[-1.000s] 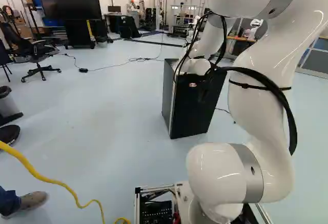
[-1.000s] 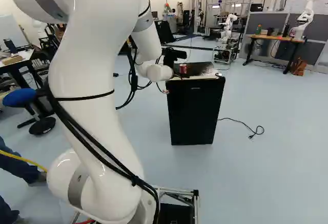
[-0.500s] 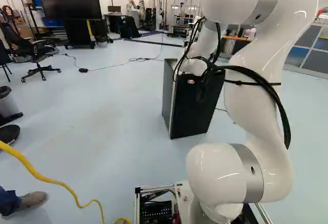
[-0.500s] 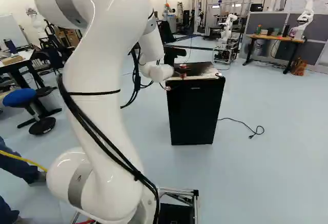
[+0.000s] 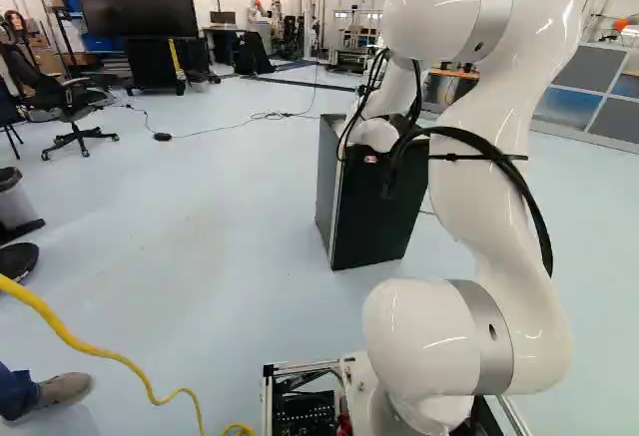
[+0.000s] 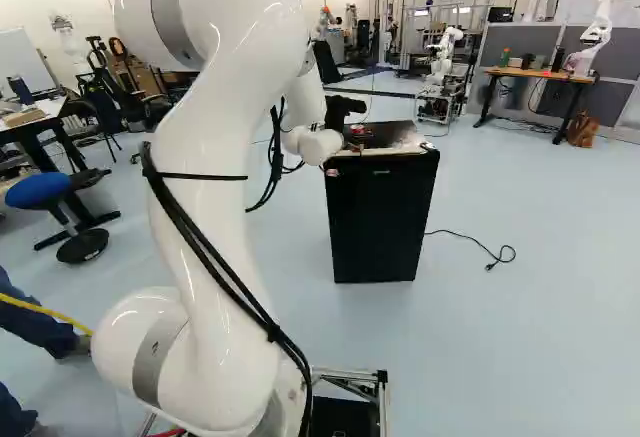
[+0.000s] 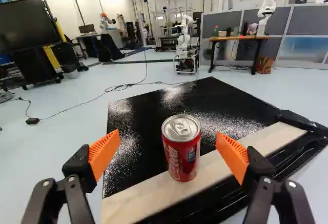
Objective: Grab a drink from the fridge
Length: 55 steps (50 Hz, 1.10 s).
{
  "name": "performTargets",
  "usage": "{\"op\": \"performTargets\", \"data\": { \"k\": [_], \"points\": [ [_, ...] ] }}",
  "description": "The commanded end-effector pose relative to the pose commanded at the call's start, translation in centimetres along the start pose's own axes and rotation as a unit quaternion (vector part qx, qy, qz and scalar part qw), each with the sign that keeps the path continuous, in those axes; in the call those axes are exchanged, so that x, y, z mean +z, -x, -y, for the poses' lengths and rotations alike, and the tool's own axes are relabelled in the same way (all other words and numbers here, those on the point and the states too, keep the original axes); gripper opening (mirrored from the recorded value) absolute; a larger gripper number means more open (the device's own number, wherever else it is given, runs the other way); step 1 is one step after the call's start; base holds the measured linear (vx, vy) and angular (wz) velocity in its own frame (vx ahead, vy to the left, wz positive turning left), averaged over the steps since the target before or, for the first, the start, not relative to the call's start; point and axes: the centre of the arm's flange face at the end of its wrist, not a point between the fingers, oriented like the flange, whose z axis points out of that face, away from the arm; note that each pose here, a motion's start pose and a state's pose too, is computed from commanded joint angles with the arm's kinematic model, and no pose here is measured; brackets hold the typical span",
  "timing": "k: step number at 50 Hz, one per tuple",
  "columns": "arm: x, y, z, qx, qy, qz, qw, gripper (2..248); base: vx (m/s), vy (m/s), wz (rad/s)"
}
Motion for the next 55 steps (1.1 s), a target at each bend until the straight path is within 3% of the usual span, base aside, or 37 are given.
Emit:
{"op": "performTargets", "data": {
  "k": [13,14,18,19,24,25,29,30,55],
  "points": [
    [0.1,0.0,0.0,0.0,0.0,-0.001,1.0,236,0.0,0.0,0.0],
    [0.1,0.0,0.0,0.0,0.0,-0.001,1.0,198,0.0,0.0,0.0],
    [0.1,0.0,0.0,0.0,0.0,-0.001,1.0,198,0.0,0.0,0.0],
    [0.1,0.0,0.0,0.0,0.0,-0.001,1.0,160,0.0,0.0,0.0],
    [0.1,0.0,0.0,0.0,0.0,-0.001,1.0,160,0.0,0.0,0.0],
    [0.1,0.0,0.0,0.0,0.0,-0.001,1.0,121,0.0,0.0,0.0],
    [0.1,0.0,0.0,0.0,0.0,-0.001,1.0,121,0.0,0.0,0.0],
    [0.1,0.0,0.0,0.0,0.0,-0.001,1.0,94,0.0,0.0,0.0],
    [-0.4,-1.8,0.1,0.001,-0.001,-0.016,0.9999,93,0.0,0.0,0.0]
  ]
}}
